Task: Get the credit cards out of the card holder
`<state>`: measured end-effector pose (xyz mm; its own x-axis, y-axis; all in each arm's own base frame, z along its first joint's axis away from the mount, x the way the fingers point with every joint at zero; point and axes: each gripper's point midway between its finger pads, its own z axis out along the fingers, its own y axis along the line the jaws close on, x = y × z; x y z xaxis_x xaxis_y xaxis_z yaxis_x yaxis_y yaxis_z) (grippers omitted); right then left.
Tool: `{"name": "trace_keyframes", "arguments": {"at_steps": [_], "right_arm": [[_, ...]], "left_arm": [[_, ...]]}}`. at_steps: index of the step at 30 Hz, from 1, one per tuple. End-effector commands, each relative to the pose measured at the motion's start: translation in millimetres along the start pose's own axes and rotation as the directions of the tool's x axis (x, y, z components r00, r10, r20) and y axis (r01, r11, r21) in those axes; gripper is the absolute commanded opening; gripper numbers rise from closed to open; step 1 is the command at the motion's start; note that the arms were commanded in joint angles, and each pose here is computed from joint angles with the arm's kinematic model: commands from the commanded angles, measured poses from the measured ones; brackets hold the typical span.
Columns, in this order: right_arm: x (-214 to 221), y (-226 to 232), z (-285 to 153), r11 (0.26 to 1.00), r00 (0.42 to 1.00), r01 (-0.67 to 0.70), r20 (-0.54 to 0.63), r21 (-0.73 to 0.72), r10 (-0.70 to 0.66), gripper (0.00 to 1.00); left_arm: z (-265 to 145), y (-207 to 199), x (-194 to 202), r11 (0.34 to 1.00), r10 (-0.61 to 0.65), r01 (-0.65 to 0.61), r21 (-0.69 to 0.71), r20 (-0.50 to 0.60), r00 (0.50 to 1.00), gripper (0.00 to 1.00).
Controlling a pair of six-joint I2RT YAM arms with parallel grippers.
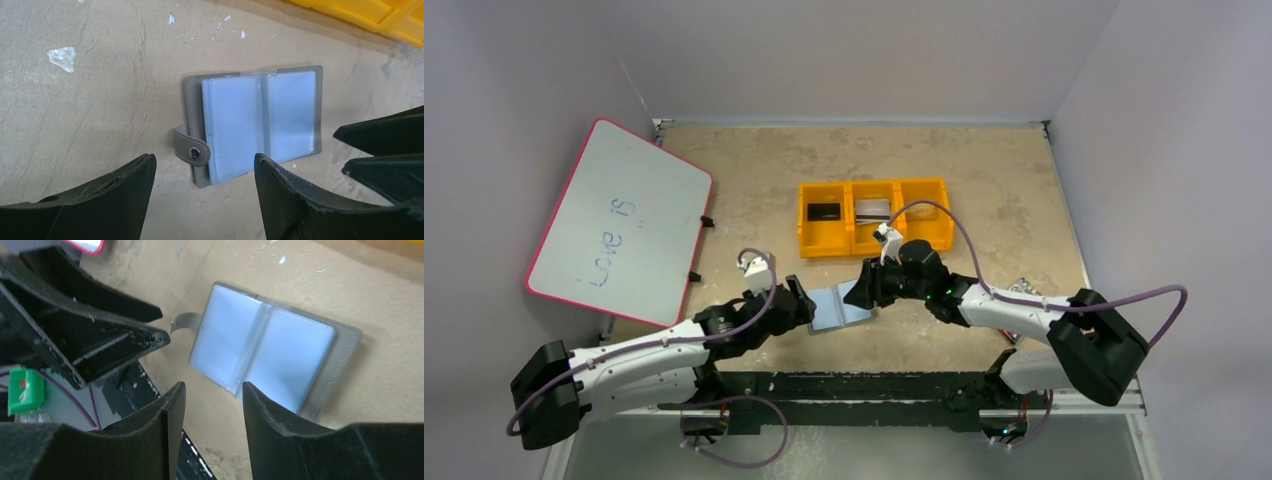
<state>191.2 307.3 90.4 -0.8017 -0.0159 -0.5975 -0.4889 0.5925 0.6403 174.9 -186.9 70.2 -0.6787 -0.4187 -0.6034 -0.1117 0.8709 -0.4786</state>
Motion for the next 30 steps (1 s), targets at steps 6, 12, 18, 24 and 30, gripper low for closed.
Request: {"name": "trace_keyframes", "arguments": {"at_steps": [6, 12, 18, 24, 30], "right_arm": [[-4.8, -27.4, -9.1, 0.975, 0.992, -0.12, 0.067, 0.185, 0.109, 0.5], [11.0, -30.6, 4.0, 0.979, 0.993, -0.117, -0.013, 0.17, 0.121, 0.48], [24.3, -44.5, 13.7, 0.969, 0.988, -0.125, -0.059, 0.211, 0.141, 0.43], [20.3, -30.9, 20.6, 0.984, 0.99, -0.114, -0.065, 0.135, 0.123, 0.32], [8.6, -11.3, 27.7, 0.993, 0.992, -0.109, -0.066, 0.046, 0.112, 0.33]], "left_arm": [[12.7, -0.7, 18.9, 1.0, -0.001, 0.0, -0.005, -0.053, 0.999, 0.7], [17.6, 0.2, 21.5, 0.999, 0.024, -0.026, -0.026, -0.061, 0.998, 0.67], [21.9, 2.5, 28.2, 0.998, 0.043, -0.046, -0.037, -0.083, 0.996, 0.63], [24.8, -0.9, 32.4, 0.998, 0.058, -0.06, -0.02, -0.097, 0.994, 0.51], [28.3, -4.6, 35.7, 0.998, 0.065, -0.066, -0.011, -0.108, 0.992, 0.42]]}}
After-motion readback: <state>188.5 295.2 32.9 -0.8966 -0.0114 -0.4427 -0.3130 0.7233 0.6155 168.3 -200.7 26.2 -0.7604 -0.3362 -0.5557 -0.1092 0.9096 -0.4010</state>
